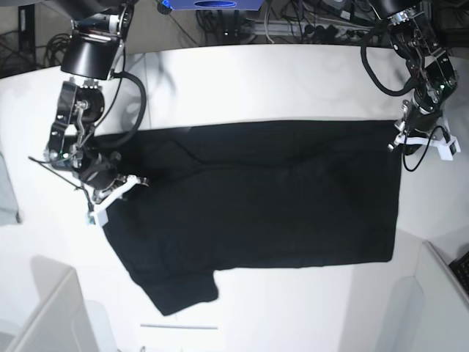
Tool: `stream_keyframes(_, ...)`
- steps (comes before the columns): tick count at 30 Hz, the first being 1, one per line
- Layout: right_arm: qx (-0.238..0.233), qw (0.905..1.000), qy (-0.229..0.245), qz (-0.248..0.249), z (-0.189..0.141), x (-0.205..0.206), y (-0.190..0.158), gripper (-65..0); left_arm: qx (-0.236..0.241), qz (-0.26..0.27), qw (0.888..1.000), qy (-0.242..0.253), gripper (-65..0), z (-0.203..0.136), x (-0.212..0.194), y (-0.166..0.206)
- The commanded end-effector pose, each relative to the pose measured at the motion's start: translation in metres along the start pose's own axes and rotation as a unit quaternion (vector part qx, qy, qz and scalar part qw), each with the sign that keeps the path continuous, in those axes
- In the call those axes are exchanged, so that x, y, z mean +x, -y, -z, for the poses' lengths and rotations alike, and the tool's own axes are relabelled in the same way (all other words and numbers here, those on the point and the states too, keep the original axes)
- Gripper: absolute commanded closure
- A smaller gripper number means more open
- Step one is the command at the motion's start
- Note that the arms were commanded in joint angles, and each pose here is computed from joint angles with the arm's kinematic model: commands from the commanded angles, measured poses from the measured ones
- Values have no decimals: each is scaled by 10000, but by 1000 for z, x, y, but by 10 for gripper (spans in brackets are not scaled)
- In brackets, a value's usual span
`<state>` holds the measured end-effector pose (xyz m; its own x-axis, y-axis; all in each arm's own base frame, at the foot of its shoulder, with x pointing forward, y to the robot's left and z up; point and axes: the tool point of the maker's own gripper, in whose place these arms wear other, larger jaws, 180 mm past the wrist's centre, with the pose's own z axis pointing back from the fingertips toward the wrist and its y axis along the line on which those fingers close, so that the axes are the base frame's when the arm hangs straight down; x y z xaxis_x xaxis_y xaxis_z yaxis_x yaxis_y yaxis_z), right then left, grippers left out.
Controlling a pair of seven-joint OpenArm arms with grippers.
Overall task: Fold the T-shirt properly
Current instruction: 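Drag the shirt with both grippers toward the robot base, smoothing it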
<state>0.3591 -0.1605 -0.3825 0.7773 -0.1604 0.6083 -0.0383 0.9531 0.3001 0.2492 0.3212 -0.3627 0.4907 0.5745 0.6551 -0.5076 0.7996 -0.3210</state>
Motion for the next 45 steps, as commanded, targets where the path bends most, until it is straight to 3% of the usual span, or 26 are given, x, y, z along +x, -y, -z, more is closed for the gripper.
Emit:
stream_keyframes(1, 16, 9995, 303, -51, -6, 22, 1, -41, -86, 79, 9996, 252, -156, -4, 18, 5)
stream_keyframes(4, 5, 9995, 317, -32, -6, 23, 2, -171, -122, 144, 9991, 382, -321, -5, 30, 7)
stream_keyframes(8, -198, 9974, 667, 202, -14, 31, 7, -171, -195, 215, 9979, 575, -441, -5, 50, 13)
stream_keyframes(14, -793, 9798, 1694, 713, -51, 38, 23, -177, -22, 104, 9958, 911, -444, -20, 71, -3)
stream_keyframes(17, -1061, 9723, 1866, 920, -70, 25, 30, -179, 262, -60, 9932, 1133, -451, -43, 71, -27)
stream_keyframes(19, -1210, 9684, 1922, 1034, -83, 13, 32, -222, 399, -14, 9924, 1162, -451, -56, 65, -38)
stream_keyframes(23, -1505, 9566, 1816, 1712, -89, -28, 41, -386, 322, 484, 9951, 806, -443, -67, 29, -48)
stream_keyframes(25, -1621, 9477, 1721, 2145, -89, -49, 46, -420, 380, 468, 9957, 710, -443, -72, 16, -56)
stream_keyframes(27, -1686, 9418, 1664, 2385, -88, -61, 50, -422, 438, 363, 9964, 635, -443, -74, 5, -64)
stream_keyframes(32, -1654, 9442, 1282, 2544, -65, -85, 56, -419, 523, 80, 9981, 311, -441, -63, -20, -81)
stream_keyframes(40, -1874, 9269, 1224, 3013, -53, -91, 87, -420, 479, -415, 9980, 49, -441, -37, -39, -89)
stream_keyframes(45, -1486, 9254, 1263, 3251, -45, -87, 84, -419, 348, -611, 9975, -80, -441, -19, -46, -82)
